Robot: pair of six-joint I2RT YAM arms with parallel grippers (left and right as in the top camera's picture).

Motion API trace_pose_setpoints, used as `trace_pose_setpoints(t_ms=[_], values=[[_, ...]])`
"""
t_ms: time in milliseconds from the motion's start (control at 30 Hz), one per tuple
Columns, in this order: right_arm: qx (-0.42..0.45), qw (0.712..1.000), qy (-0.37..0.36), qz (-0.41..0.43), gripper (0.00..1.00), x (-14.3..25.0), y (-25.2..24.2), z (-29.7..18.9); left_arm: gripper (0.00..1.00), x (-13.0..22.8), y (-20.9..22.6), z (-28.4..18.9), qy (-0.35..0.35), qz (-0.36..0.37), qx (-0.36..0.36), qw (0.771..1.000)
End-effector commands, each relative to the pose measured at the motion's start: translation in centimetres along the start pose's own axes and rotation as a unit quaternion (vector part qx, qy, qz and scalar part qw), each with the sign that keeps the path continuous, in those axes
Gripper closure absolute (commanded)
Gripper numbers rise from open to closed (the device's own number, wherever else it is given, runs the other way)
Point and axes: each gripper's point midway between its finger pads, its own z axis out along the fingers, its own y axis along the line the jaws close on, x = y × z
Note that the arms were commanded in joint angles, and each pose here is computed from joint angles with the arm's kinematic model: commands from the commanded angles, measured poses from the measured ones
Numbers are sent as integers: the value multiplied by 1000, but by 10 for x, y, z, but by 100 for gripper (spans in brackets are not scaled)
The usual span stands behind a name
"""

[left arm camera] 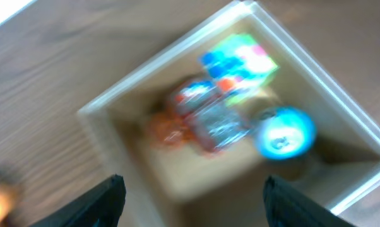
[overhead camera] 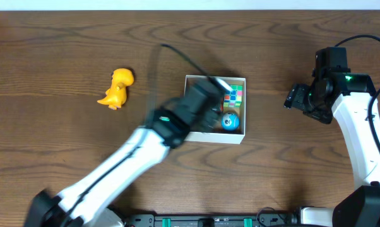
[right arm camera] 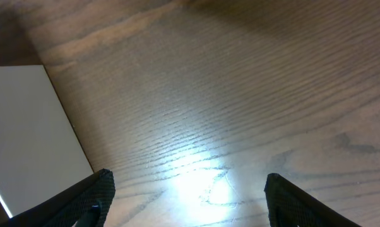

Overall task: Pack container
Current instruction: 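Carry the blue ball right into the box and release it, then move the left gripper back and grasp the orange dinosaur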

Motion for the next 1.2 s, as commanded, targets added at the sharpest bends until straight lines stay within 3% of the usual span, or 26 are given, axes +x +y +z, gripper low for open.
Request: trace_pose_setpoints(t_ms=[0,67,200,433,567,767,1167], values=[[-3,1000,2,-7,21,1,0,0,25,5,80,-46,-14,-112,-79,990],[-3,1000,1,-11,21,1,0,0,17,20,120,-64,-10,-153,-119,981],[-3,1000,1,-11,21,1,1,0,16,45,180,-78,-7,-207,-148,967],[-3,1000,1,-12,21,1,1,0,16,99,249,-39,45,-293,-170,940],[-3,1000,3,-12,21,2,0,0,15,119,266,-6,87,-313,-160,932],[-2,1000,4,-12,21,2,0,0,15,119,284,31,109,-319,-146,930],[-2,1000,3,-12,21,1,0,0,15,177,267,86,206,-337,-105,913]])
